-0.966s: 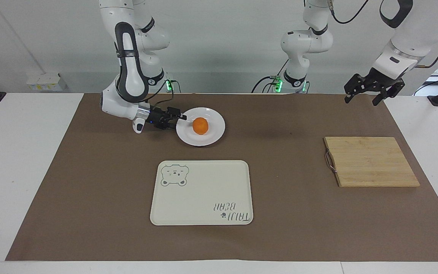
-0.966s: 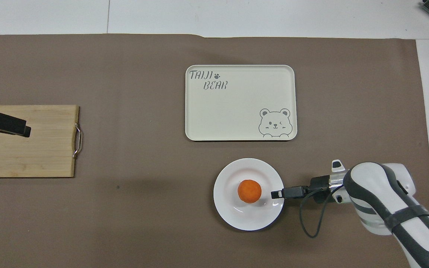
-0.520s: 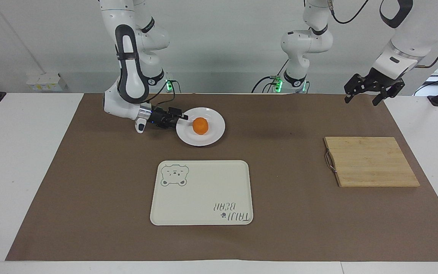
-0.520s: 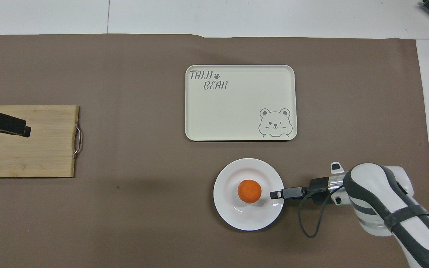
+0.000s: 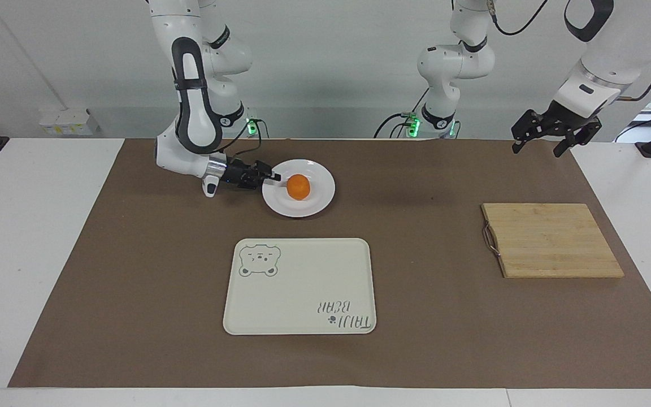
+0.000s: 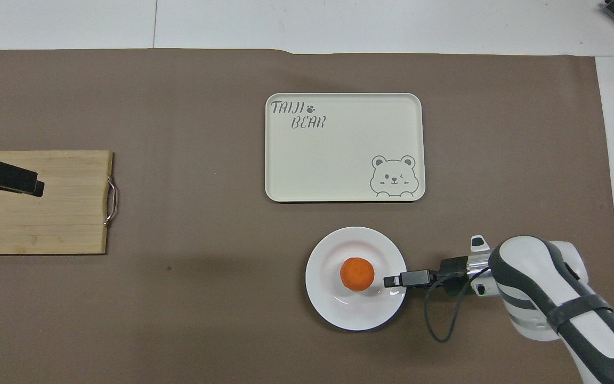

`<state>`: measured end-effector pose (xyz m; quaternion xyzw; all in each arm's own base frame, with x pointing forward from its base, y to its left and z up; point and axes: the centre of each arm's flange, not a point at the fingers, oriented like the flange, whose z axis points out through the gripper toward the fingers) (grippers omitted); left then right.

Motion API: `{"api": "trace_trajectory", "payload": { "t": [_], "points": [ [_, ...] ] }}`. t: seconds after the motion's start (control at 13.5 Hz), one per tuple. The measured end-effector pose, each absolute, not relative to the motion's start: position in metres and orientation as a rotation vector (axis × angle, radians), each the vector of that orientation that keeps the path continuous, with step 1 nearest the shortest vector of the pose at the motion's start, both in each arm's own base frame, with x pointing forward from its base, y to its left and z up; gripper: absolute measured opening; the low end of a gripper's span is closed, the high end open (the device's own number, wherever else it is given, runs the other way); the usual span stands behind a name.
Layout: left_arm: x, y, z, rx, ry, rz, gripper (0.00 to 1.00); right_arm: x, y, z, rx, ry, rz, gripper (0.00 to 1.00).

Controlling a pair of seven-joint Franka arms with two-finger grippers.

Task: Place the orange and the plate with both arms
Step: 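Slide the white plate with the right gripper onto the bear tray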

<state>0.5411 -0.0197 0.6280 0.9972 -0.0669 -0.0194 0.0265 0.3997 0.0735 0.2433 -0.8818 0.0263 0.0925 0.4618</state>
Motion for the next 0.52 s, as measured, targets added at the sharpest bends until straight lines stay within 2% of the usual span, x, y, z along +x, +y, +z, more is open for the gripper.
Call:
{"api": "trace_trajectory", "payload": {
  "t": [0.15, 0.22, 0.52],
  "points": [
    [0.5411, -0.0197, 0.628, 3.081, -0.207, -0.06, 1.0, 0.3996, 0.0732, 0.243, -2.171, 0.066, 0.226, 0.19],
    [0.5411, -0.0197, 0.628, 3.081, -0.207, -0.06, 1.0, 0.3996, 0.0731, 0.243, -2.171, 0.067, 0.226, 0.04],
    [0.5411, -0.0197, 0.628, 3.081, -0.207, -0.06, 1.0, 0.3997, 0.0731, 0.243, -2.17, 0.059, 0.221, 0.04]
  ]
}}
